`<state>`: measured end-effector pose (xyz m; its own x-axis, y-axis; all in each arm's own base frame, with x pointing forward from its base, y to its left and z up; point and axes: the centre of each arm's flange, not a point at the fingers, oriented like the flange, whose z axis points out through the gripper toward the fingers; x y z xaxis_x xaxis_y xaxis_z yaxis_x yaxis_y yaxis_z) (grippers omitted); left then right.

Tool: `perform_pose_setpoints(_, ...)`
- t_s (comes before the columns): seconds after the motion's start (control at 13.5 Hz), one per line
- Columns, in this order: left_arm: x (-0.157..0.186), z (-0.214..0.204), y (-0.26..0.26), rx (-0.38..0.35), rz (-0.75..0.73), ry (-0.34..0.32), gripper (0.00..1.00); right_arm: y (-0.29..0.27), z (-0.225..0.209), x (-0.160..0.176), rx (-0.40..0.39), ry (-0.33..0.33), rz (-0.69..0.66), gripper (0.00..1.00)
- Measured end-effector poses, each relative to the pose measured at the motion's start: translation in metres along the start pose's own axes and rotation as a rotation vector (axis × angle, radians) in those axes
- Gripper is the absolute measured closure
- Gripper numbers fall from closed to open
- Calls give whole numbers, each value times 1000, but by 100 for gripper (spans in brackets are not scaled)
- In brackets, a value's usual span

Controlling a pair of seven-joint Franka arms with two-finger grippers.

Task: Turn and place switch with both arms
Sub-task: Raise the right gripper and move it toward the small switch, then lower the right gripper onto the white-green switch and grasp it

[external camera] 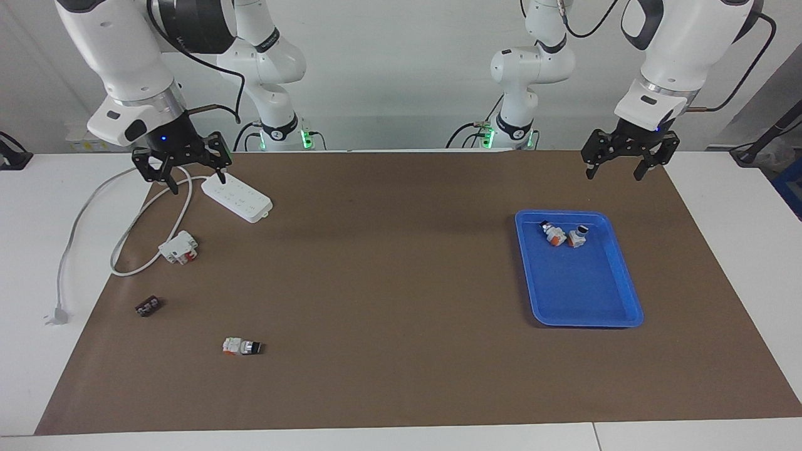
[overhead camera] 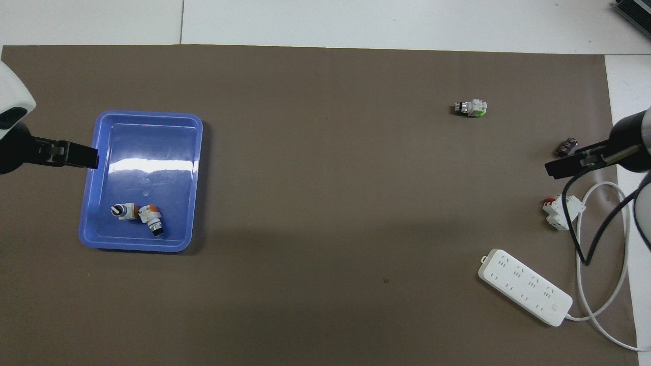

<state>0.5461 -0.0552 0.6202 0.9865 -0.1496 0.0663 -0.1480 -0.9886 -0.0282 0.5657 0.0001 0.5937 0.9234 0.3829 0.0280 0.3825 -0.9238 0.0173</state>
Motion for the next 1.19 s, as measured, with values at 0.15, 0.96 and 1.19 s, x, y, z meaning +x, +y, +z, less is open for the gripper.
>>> perform_pose_setpoints(0.15,0,0,0,0,0,0,0,10,24,15,5,-10,-133,9)
perform_pose_setpoints(0.96,-1,0,-13,1,-24,0,0,55,137,132,1,36,-862,10)
perform_pose_setpoints(1.19,-1,0,-14,1,-25,-1,0,68,182,143,63,46,-971,1)
